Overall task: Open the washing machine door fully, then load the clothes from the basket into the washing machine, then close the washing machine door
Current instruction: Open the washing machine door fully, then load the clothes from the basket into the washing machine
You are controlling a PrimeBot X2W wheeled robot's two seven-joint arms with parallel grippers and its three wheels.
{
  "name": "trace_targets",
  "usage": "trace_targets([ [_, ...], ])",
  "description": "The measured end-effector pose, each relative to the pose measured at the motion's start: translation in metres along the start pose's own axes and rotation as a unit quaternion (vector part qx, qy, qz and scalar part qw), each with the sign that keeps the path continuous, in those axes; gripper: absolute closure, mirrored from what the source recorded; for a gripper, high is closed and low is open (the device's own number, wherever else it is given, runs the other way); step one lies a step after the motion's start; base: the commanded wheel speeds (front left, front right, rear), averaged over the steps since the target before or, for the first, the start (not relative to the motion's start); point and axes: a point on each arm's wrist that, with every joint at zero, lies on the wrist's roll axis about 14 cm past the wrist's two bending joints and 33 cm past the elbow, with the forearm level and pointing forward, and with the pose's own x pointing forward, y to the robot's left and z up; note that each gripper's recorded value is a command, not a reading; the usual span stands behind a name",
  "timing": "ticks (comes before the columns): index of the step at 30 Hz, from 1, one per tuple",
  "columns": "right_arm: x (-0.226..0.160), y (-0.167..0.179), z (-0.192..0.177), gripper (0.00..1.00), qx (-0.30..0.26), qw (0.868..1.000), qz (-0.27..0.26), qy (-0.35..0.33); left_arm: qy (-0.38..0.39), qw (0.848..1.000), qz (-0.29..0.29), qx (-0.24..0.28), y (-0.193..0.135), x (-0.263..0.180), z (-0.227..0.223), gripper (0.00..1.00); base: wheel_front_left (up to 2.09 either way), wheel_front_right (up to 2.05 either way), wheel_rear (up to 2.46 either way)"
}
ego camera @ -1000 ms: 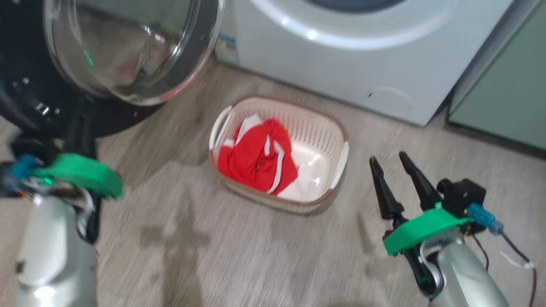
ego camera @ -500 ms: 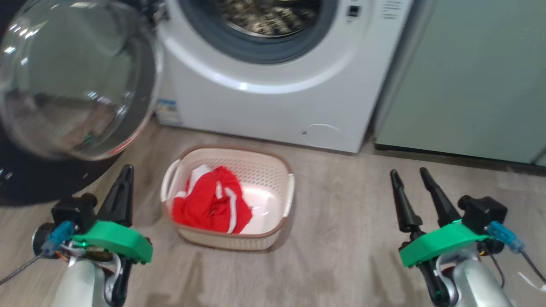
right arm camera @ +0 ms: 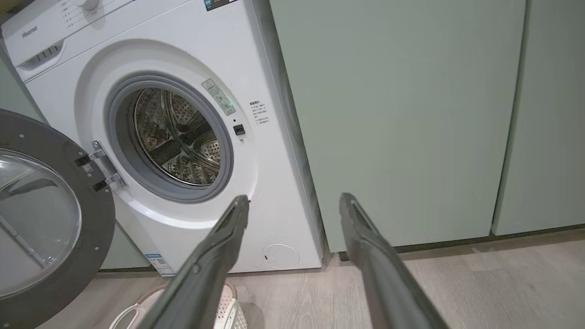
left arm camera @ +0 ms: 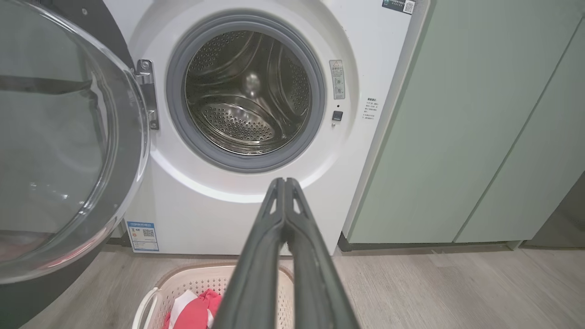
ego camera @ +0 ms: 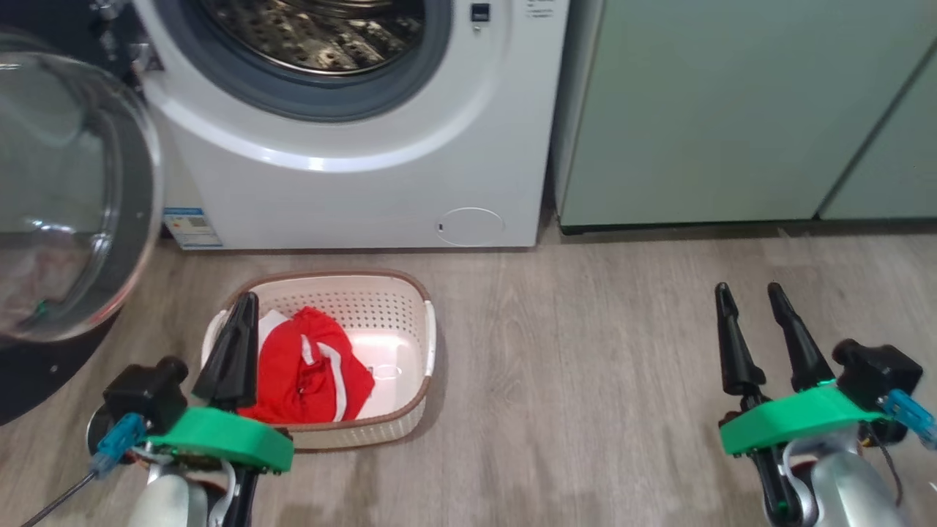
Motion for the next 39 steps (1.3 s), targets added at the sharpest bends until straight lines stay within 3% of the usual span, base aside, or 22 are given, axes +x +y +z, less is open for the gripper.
trace_targets([
  [13,-0.008,-0.019,0.004,0.0,-0.003,1.0,-0.029,-0.005,-0.025,0.999,-0.02,-0.02,-0.017,0.009,0.012,1.0,0.0,0.0,0.0],
  [14,-0.008,-0.019,0.004,0.0,-0.003,1.0,-0.029,-0.005,-0.024,0.999,-0.019,-0.02,-0.017,0.009,0.011,0.91,0.0,0.0,0.0],
  [15,-0.007,-0.019,0.003,0.0,-0.003,1.0,-0.029,-0.004,-0.023,0.999,-0.02,-0.02,-0.017,0.009,0.01,0.36,0.0,0.0,0.0],
  [16,-0.007,-0.019,0.003,0.0,-0.003,1.0,-0.029,-0.004,-0.021,0.999,-0.02,-0.02,-0.017,0.009,0.009,0.0,0.0,0.0,0.0],
  [39,-0.003,-0.01,0.003,0.0,-0.002,1.0,-0.016,-0.005,0.006,1.0,0.002,-0.002,-0.012,-0.003,-0.006,0.0,0.0,0.0,0.0],
])
